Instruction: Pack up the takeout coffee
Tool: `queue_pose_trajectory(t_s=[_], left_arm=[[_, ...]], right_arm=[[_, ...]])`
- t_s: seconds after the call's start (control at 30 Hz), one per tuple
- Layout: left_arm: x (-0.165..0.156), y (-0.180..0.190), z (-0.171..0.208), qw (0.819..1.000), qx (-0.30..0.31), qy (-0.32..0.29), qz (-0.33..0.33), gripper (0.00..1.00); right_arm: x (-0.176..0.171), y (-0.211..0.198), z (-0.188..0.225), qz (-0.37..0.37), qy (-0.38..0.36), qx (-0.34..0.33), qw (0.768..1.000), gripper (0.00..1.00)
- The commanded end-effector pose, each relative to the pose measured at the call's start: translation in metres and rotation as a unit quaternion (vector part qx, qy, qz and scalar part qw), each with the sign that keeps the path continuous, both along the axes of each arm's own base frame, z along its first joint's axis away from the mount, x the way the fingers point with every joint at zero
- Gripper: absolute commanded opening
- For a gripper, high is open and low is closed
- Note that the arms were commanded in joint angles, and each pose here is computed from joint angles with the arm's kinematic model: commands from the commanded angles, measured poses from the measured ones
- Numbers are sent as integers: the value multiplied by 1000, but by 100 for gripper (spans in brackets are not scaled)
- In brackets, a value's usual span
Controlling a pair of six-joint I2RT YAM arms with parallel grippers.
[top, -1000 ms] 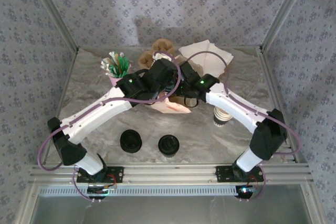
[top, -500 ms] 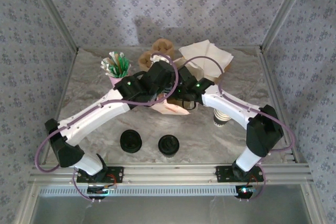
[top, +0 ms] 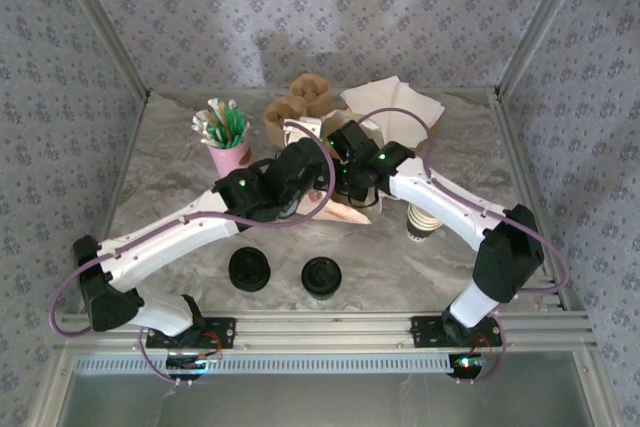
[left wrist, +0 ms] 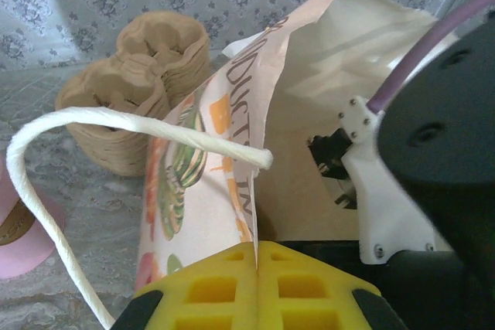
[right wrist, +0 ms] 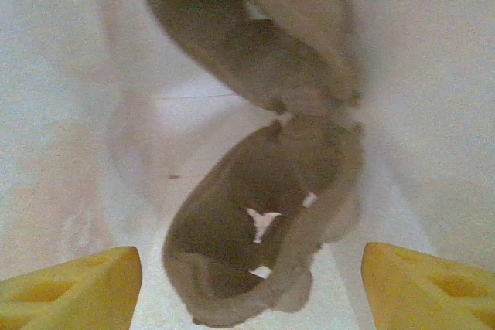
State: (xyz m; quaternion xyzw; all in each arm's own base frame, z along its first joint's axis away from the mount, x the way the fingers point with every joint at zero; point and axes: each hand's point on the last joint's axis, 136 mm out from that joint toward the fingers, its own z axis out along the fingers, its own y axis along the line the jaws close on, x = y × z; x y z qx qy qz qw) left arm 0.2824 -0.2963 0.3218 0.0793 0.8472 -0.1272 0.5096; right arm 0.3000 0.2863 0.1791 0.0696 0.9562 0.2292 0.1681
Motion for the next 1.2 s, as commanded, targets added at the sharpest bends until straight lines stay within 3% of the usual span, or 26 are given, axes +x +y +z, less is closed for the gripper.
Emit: queue_pose_trajectory(t_s=[0.0,0.17,0.33,0.53,0.83,1.0,1.17], left_arm=[[3,5,27,998,-24,-45,26,0],[1,6,26,998,-19,-51,33,0],[0,2,20,998,-22,-43,28,0],[0,-6,13,999,-27,-31,21,0],[-1,-9,2,1000,-20,-22,10,0],[-3,-10,-12,1000,-2,-13,0,0],[-3,0,-22,999,32,-15,8,0]], right_arm=[[-15,-10,-22,-12,50,-30,998,77],[-16,-19,-38,-21,60,-61,996,78],[-14,-13,-45,-20,62,-46,997,76],[-10,-4,-47,-19,66,-30,997,56],[-10,-8,-29,-18,47,0,999,9],[-7,-12,-5,-18,14,24,999,0],[-8,-18,32,-9,-37,41,998,0]])
